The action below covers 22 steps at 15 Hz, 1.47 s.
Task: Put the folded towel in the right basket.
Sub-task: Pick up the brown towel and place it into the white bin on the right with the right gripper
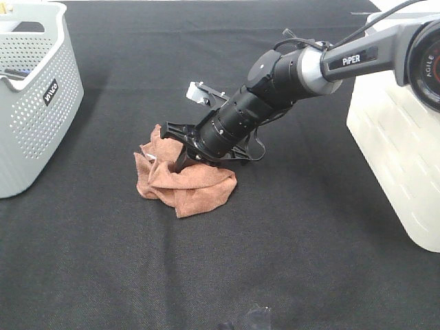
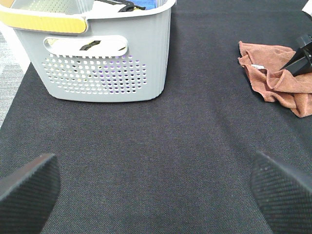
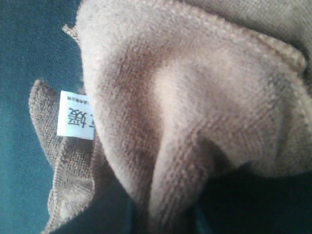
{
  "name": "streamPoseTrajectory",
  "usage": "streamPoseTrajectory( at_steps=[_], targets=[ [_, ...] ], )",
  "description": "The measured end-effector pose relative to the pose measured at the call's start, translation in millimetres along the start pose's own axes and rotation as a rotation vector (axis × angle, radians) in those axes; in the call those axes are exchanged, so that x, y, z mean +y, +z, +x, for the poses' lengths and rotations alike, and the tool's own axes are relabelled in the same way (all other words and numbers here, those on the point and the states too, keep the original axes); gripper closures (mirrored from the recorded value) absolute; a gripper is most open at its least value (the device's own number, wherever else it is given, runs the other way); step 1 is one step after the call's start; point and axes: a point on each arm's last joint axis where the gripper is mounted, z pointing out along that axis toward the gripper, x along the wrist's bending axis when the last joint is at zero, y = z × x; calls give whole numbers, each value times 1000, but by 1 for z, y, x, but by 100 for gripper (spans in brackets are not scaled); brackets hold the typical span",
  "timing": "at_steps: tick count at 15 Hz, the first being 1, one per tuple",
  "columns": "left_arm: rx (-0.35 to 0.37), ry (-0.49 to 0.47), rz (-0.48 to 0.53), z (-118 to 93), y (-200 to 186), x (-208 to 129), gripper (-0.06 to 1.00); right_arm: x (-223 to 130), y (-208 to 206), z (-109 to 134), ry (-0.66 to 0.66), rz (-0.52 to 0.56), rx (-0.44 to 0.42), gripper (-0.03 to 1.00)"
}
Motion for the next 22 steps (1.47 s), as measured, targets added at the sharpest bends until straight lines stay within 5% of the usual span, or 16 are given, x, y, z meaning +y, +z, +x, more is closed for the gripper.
streamPoseTrajectory(
  at_steps=[3, 5, 8, 10, 14, 16, 19, 22],
  targets=[
    [0, 0, 0, 0, 0, 0, -4, 0, -31, 15, -166, 85, -41, 76],
    [0, 0, 0, 0, 0, 0, -4, 15, -85, 46, -289, 71, -49, 76],
    [0, 0, 0, 0, 0, 0, -4, 28, -191, 89, -385, -59, -155, 76],
    [0, 0, 0, 0, 0, 0, -4, 27, -282, 89, -357, -225, -293, 76],
    [0, 0, 0, 0, 0, 0, -4, 17, -390, 44, -229, -426, -489, 76],
    [0, 0, 0, 0, 0, 0, -4, -2, -459, -17, -40, -510, -655, 76],
    [0, 0, 0, 0, 0, 0, -4, -16, -485, -83, 160, -480, -749, 76],
    [0, 0, 0, 0, 0, 0, -4, -15, -468, -134, 256, -372, -783, 76]
  ],
)
